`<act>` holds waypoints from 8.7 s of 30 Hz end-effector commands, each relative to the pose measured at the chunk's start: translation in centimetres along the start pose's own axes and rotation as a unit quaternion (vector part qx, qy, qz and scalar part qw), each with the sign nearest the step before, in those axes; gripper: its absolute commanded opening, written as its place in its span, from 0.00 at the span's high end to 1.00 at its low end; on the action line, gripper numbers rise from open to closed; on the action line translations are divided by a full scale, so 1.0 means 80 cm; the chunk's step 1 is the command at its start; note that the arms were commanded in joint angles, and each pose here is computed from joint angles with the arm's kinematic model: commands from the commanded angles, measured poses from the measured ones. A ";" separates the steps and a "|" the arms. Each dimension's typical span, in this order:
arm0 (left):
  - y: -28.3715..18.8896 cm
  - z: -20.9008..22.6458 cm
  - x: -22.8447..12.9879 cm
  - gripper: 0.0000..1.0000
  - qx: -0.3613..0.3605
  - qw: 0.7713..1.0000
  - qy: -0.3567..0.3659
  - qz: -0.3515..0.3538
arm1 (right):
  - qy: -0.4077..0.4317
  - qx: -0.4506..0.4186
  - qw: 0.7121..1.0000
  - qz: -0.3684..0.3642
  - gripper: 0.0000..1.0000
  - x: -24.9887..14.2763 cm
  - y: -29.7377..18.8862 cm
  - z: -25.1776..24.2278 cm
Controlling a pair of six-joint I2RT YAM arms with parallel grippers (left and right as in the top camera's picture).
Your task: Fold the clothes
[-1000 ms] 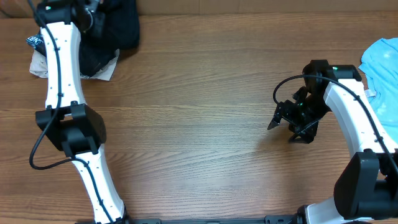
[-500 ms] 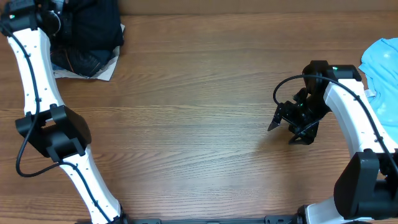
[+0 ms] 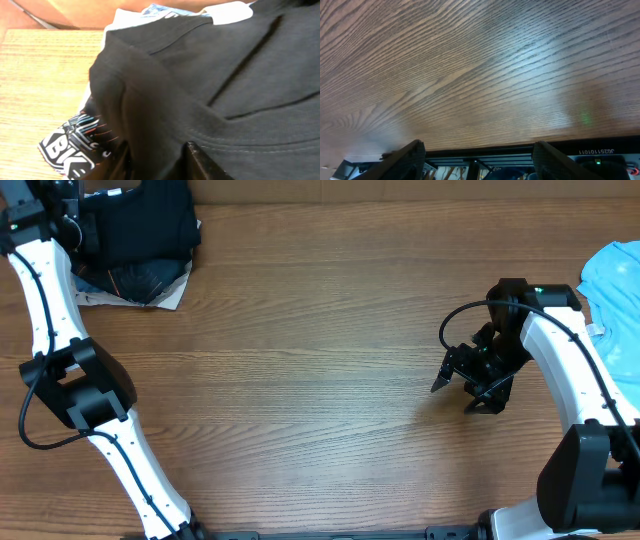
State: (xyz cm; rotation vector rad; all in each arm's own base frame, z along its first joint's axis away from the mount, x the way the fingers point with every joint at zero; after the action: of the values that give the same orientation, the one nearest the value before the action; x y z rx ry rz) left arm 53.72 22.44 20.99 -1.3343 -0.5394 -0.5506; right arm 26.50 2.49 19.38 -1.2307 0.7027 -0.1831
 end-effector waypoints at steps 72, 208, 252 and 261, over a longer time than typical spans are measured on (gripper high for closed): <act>-0.431 -0.097 0.095 0.00 -0.217 0.940 -0.152 -0.215 | -0.108 0.115 0.973 -0.168 0.34 -0.067 -0.095 0.012; -0.697 -0.274 -0.347 0.00 -0.197 0.949 0.008 -0.245 | -0.234 0.329 0.591 -0.698 0.00 -0.089 0.041 -0.088; -0.697 -0.274 -0.347 0.00 -0.197 0.949 0.008 -0.245 | -0.246 0.221 0.584 -0.742 0.00 -0.082 0.048 -0.104; -0.697 -0.274 -0.347 0.00 -0.197 0.949 0.008 -0.245 | -0.246 0.221 0.584 -0.742 0.00 -0.082 0.048 -0.104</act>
State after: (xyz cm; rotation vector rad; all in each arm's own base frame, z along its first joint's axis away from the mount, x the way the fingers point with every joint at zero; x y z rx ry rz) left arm -2.40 -5.58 40.99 -1.5698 -0.7967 -1.0948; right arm 15.63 0.54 17.48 -0.9758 -1.0116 -1.2597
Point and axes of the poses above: each gripper's point midway between its finger pads, its own y axis out along the fingers, its own z axis along the line the jaws close on, x = y × z, the point moved 9 cm from there along -y, back along the fingers, and after that the axes turned 6 degrees about y, right-handed, at the moved point
